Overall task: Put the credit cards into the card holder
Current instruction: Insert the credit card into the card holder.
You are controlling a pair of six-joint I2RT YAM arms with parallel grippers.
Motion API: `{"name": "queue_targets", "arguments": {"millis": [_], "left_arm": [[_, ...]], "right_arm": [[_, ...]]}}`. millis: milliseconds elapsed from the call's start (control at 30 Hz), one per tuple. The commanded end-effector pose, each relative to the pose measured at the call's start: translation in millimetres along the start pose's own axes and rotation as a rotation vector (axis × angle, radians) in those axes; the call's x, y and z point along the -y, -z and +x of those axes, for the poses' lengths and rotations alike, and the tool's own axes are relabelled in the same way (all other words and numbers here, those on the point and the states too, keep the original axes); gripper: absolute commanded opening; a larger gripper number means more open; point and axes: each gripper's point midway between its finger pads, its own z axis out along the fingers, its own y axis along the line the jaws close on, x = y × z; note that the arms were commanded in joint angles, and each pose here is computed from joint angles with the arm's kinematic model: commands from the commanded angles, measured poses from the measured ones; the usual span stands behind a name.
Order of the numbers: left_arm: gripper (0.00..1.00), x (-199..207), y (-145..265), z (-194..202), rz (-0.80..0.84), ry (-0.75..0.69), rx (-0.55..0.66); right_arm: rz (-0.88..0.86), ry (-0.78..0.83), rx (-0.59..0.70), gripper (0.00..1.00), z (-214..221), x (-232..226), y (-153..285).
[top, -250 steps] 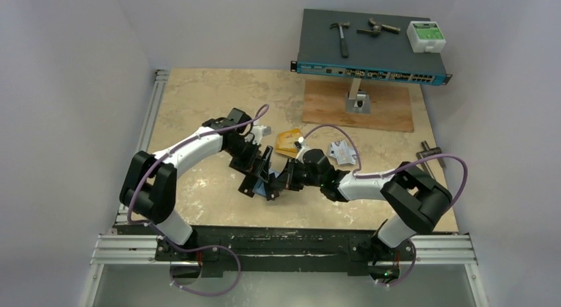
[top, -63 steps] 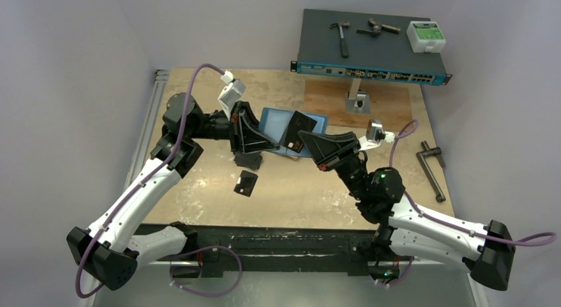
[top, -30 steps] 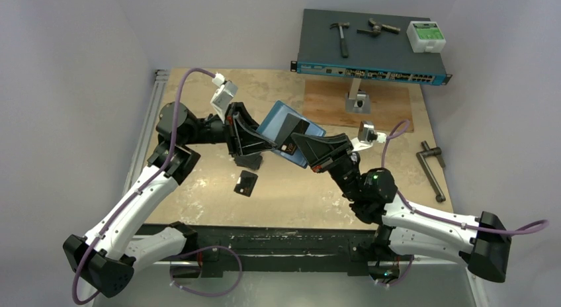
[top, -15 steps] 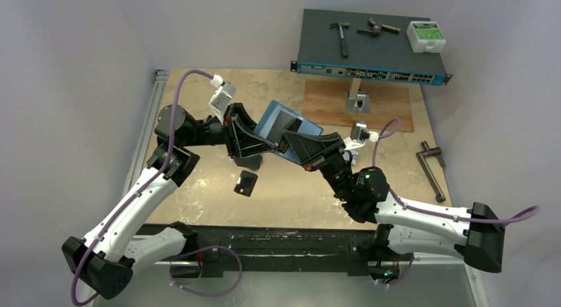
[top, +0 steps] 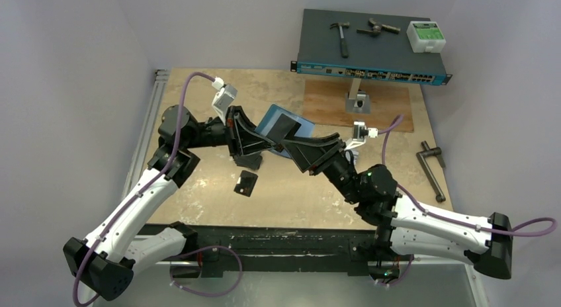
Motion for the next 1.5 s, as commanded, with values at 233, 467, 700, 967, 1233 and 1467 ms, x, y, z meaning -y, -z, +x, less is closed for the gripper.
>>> {"name": "queue_targets", "arguments": {"millis": [233, 467, 700, 967, 1233, 1467], "left_arm": [[0.00, 18.0, 5.0, -9.8, 0.058, -0.094, 0.024], [0.00, 20.0, 4.7, -9.2, 0.071, -0.067, 0.023], [0.00, 20.7, 3.4, -14.0, 0.071, -0.059, 0.030], [0.00, 15.5, 5.4, -2.3, 0.055, -0.006, 0.018], [0.44, -40.5, 17.6, 72.0, -0.157, 0.188, -0.098], [1.00, -86.7, 49.1, 132.6, -0.373, 0.201, -0.288]], "right_arm": [[0.264, 0.201, -0.042, 0.73, -34.8, 32.7, 40.7], [0.303, 0.246, 0.031, 0.99, -64.6, 38.5, 68.9], [0.163, 0.215, -0.083, 0.99, -21.4, 24.2, 43.0], [0.084, 0.135, -0.066, 0.56, -7.1, 18.0, 31.9], [0.262, 0.118, -0.126, 0.00, -1.1, 50.7, 51.3], [0.492, 0.188, -0.488, 0.00, 67.6, 106.0, 84.5]]}}
